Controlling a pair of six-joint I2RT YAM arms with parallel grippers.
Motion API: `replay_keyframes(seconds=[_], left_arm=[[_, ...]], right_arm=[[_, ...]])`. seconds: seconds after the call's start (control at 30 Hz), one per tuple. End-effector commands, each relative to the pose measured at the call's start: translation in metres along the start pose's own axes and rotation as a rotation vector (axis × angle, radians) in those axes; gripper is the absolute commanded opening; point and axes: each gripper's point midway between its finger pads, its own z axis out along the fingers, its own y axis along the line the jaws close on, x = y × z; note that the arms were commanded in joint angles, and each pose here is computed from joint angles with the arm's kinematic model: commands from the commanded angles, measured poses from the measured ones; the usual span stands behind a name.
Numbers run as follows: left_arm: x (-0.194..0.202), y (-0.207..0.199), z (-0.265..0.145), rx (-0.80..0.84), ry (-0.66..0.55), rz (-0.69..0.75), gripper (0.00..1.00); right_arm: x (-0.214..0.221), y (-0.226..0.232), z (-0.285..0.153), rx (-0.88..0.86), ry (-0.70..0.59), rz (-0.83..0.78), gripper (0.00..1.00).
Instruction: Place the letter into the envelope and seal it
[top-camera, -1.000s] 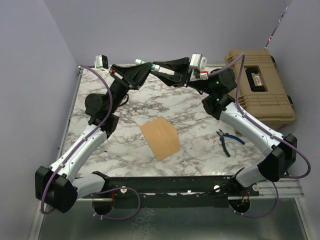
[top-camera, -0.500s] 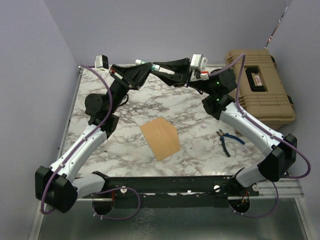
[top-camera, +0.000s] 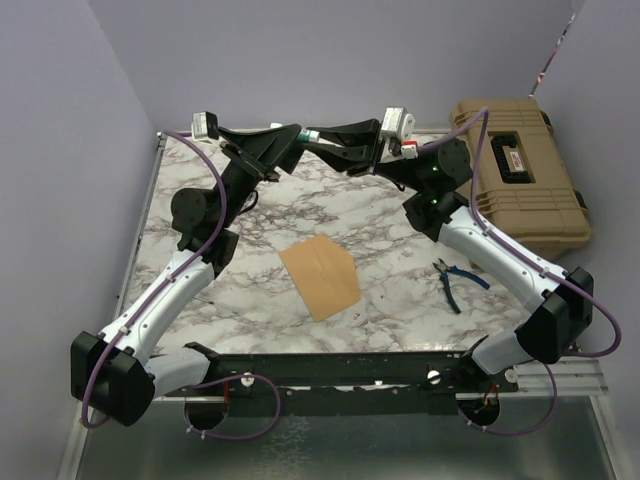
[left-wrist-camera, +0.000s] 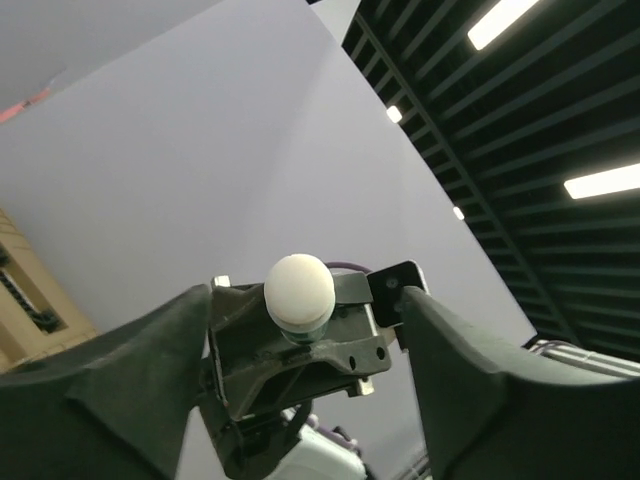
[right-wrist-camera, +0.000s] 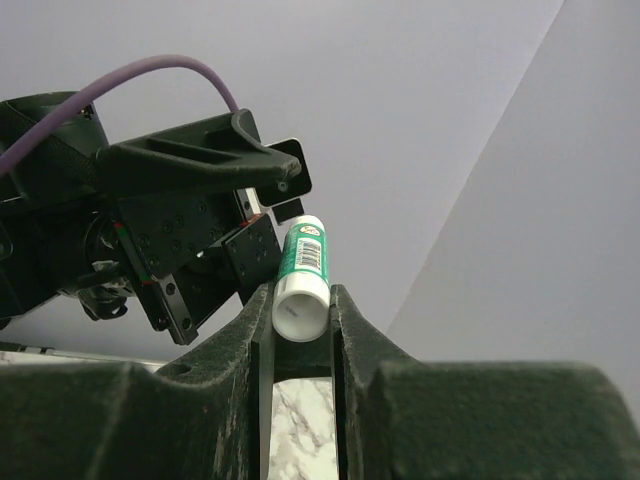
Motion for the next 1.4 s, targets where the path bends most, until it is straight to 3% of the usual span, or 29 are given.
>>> replay_keyframes(seconds=[0.0,0.13,0.4,0.6,0.83,1.23,1.37], left_arm=[[-0.005,-0.002,-0.006,0.005,-0.016,0.03,0.85],[-0.015,-0.003,-0.011,0.002,-0.024,0.058,0.94],[-0.014,0.014,-0.008,-0.115,0.11,0.103,0.94],[0.004,0.011,-0.006,-0.116,0.253,0.035,0.81],[0.009,0.002,-0.009,-0.103,0.296,0.005,0.63],[0.007,0.016,-0.007,-0.13,0.292,-0.046,0.59],[0.007,0.014,-0.005,-0.122,0.305,-0.043,0.5]], right_arm=[[-0.008,-0.001,-0.005,0.042,-0.011,0.024,0.11],[-0.008,0.003,-0.011,0.051,-0.002,0.054,0.11],[-0.003,0.003,-0.027,0.059,0.039,0.081,0.11],[0.0,0.004,-0.03,0.029,0.043,0.107,0.11],[-0.001,-0.002,-0.04,0.019,0.035,0.116,0.11],[-0.003,0.004,-0.045,-0.037,0.005,0.148,0.11],[0.002,0.004,-0.045,-0.043,0.014,0.155,0.11]])
